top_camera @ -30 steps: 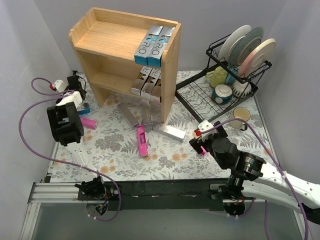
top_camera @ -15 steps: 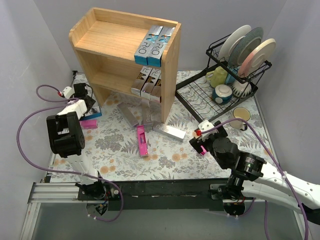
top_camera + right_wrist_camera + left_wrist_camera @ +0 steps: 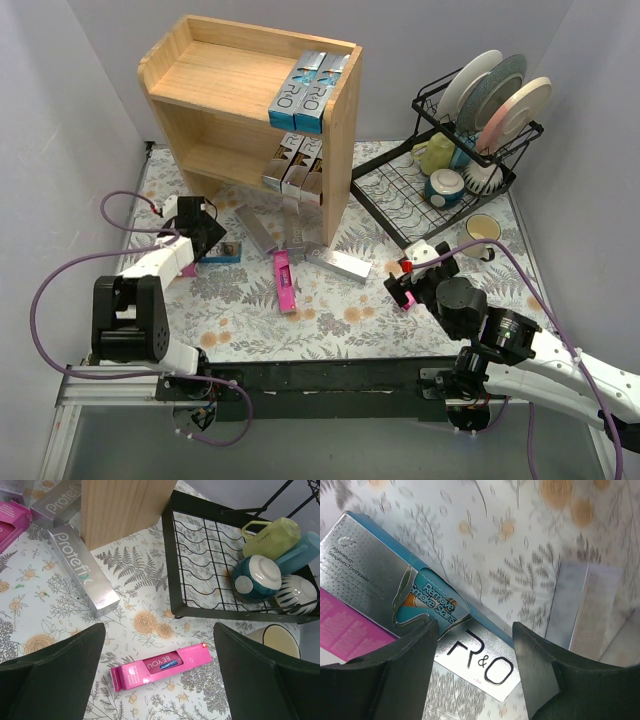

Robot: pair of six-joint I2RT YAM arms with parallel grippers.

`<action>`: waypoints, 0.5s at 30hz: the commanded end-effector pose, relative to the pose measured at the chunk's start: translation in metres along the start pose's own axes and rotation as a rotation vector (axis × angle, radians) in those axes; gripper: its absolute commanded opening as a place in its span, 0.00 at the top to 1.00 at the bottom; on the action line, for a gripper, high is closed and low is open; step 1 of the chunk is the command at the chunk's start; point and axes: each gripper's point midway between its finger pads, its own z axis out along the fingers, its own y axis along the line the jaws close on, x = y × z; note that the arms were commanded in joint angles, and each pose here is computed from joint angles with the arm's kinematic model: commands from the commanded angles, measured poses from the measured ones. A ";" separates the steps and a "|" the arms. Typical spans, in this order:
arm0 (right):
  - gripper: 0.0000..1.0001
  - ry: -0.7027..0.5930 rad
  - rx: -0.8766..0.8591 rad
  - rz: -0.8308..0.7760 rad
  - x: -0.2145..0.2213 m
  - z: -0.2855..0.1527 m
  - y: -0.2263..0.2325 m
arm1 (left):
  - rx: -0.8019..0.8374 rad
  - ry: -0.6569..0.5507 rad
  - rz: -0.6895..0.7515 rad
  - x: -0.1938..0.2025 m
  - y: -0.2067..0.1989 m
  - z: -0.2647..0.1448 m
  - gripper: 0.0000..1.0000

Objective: Place and organize the toothpastes onto the shelf
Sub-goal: Adjust the toothpaste at the center of the board.

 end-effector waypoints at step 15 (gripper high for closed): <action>0.03 -0.030 0.001 0.042 -0.011 0.001 0.000 | -0.224 -0.022 -0.275 0.025 0.047 -0.072 0.15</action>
